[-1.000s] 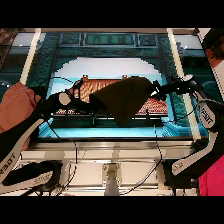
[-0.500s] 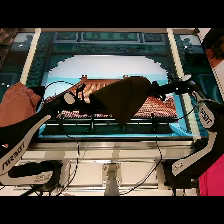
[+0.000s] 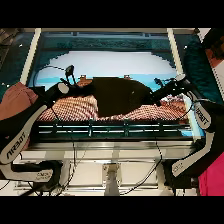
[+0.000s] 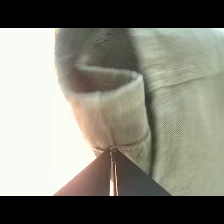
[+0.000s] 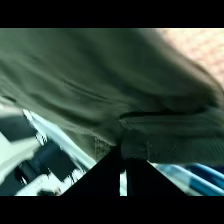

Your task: Fold the clothes and pants, and hang the long-sleeved shirts on hangers.

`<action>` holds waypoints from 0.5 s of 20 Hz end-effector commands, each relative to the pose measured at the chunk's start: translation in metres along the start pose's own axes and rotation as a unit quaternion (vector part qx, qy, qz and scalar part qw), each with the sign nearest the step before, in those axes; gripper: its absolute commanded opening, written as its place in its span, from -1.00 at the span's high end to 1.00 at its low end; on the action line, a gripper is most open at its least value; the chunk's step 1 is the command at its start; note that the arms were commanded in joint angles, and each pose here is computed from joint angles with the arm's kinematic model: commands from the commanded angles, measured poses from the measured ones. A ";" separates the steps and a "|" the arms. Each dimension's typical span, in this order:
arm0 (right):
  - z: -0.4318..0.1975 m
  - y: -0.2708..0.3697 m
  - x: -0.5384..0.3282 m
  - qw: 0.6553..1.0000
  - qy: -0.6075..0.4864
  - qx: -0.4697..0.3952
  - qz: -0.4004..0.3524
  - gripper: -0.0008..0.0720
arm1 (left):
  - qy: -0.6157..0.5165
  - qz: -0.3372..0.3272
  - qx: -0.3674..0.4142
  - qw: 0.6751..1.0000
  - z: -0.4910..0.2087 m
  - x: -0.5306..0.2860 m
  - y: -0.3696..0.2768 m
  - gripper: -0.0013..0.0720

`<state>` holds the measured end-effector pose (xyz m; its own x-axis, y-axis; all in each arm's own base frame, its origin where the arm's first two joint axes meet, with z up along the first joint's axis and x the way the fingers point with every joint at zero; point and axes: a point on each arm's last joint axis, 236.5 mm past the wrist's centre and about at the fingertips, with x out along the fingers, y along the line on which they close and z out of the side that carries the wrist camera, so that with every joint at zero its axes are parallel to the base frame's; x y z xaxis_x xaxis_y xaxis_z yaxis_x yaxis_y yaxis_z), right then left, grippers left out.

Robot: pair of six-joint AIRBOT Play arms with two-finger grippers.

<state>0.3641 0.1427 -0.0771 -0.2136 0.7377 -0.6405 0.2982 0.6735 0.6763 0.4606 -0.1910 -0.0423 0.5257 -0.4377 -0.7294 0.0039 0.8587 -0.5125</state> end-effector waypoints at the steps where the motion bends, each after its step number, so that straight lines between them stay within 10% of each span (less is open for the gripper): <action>1: -0.017 0.016 0.022 0.999 0.036 -0.023 -0.012 0.86 | -0.058 0.013 -0.013 0.998 0.044 -0.004 0.020 0.79; 3: -0.024 0.020 0.024 0.998 0.050 -0.031 -0.014 0.69 | -0.066 0.016 -0.015 0.998 0.049 -0.006 0.025 0.01; 10: 0.003 0.054 -0.063 0.994 -0.026 -0.105 -0.001 0.49 | 0.008 0.076 0.069 0.995 0.025 -0.023 0.060 -0.06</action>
<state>0.3779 0.1502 -0.0301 -0.2247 0.7330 -0.6421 0.1640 0.6780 0.7166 0.4821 -0.1390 -0.0400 0.5615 -0.3441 -0.7525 0.0030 0.9102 -0.4141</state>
